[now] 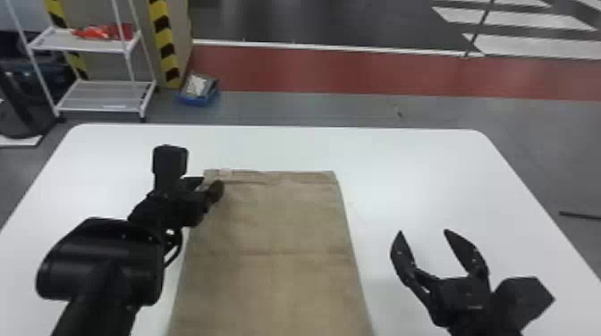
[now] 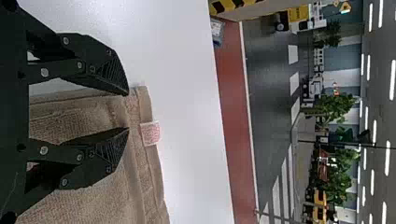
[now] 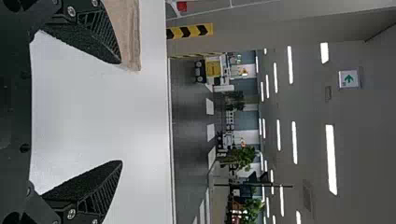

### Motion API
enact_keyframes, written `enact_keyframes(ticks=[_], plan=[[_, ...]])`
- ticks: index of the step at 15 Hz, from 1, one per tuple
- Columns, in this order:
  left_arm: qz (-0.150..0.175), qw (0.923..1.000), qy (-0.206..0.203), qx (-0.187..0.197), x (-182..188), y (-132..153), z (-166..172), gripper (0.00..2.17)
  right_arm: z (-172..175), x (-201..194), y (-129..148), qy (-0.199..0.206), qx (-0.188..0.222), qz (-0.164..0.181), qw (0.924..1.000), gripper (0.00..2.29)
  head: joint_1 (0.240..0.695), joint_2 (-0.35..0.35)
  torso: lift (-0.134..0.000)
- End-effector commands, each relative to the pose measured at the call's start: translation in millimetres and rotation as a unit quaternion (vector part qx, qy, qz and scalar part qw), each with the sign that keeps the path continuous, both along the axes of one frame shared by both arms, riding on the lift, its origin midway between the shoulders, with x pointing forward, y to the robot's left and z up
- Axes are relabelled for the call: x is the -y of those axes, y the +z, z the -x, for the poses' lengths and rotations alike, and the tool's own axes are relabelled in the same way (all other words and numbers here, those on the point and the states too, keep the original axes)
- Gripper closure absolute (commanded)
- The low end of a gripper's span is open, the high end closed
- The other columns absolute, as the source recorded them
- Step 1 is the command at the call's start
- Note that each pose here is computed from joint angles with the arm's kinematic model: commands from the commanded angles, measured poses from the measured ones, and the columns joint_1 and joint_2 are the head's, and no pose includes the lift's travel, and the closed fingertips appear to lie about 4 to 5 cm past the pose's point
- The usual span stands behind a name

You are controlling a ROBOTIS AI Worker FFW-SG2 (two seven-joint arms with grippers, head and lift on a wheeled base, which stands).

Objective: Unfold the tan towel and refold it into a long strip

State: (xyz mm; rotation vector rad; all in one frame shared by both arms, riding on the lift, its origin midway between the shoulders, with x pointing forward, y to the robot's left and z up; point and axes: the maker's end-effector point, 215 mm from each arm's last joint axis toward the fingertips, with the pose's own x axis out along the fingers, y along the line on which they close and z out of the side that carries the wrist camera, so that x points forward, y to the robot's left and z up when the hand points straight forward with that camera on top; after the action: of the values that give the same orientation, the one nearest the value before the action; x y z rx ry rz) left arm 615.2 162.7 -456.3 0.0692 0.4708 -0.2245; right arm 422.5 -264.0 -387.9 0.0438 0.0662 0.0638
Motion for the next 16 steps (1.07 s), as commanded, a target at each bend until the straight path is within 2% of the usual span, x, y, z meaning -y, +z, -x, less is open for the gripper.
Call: enact_keyframes(ticks=[1, 7, 11, 15, 16], plan=[[0.001, 1.0, 0.002, -0.001, 0, -2, 1, 0.72, 0, 0, -1, 0.0, -0.001, 0.0, 1.0, 0.12, 0.695, -0.108, -0.123], [-0.001, 1.0, 0.003, -0.001, 0, -4, 5, 0.73, -1, 1, -2, 0.001, -0.001, 0.001, 1.0, 0.12, 0.695, -0.107, -0.123], [-0.004, 0.9998, 0.001, 0.019, 2, 10, 6, 0.73, -1, 2, -4, 0.0, -0.003, -0.001, 1.0, 0.12, 0.695, -0.109, -0.123], [-0.009, 0.9996, -0.009, 0.024, 6, 9, 12, 0.76, -3, 1, -5, 0.0, -0.004, -0.002, 1.0, 0.12, 0.695, -0.112, -0.123], [-0.01, 0.9996, -0.012, 0.024, 6, 9, 12, 1.21, -3, 1, -5, 0.001, -0.004, -0.003, 1.0, 0.12, 0.695, -0.113, -0.123]])
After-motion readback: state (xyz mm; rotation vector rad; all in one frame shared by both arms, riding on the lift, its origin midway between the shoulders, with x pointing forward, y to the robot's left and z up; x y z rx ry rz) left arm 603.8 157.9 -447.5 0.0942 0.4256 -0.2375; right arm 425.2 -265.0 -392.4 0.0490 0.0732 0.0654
